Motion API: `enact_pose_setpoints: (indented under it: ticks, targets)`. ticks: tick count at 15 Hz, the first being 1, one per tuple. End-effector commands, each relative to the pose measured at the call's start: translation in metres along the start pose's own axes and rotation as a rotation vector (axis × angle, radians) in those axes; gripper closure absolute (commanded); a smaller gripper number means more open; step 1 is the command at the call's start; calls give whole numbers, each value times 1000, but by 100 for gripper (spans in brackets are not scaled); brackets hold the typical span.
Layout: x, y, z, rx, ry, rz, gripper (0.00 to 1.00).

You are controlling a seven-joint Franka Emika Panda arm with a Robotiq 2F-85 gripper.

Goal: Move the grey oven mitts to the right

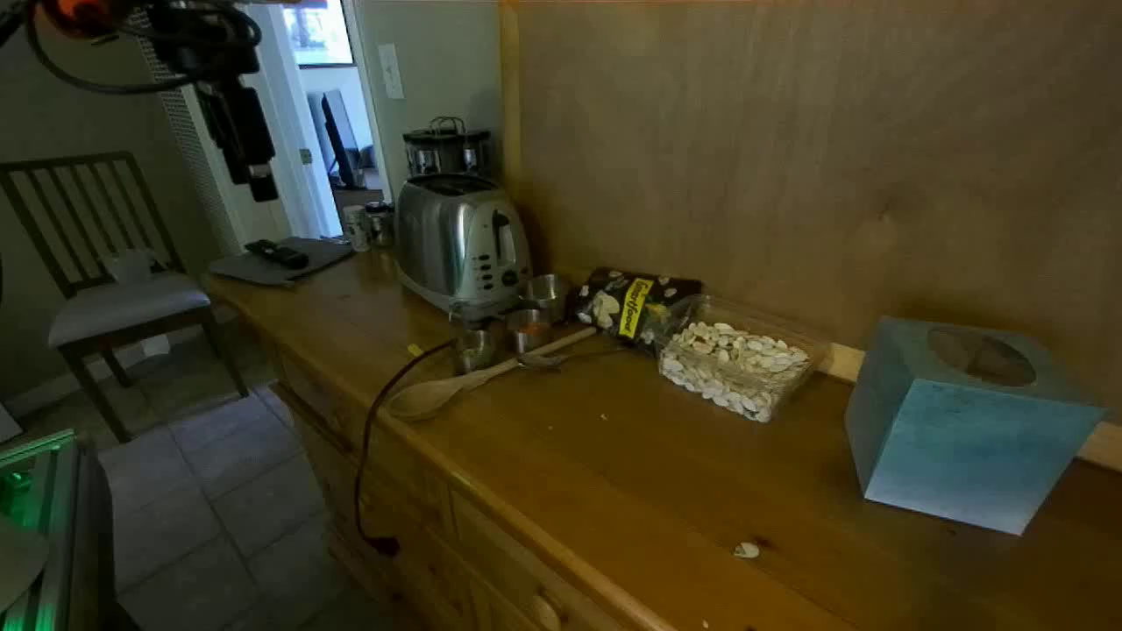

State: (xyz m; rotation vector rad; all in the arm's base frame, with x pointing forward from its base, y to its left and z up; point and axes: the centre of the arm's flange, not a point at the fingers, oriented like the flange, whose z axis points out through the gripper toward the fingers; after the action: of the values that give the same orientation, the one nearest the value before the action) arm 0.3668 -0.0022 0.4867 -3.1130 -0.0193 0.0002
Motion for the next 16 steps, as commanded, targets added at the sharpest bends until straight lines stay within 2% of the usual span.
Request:
enact_pose_setpoints:
  ticks: [1,13,16]
  targets:
    - [0,0,0,0,0,0,0]
    - [0,0,0,0,0,0,0]
    - [12,-27,3,33,46,-139,0]
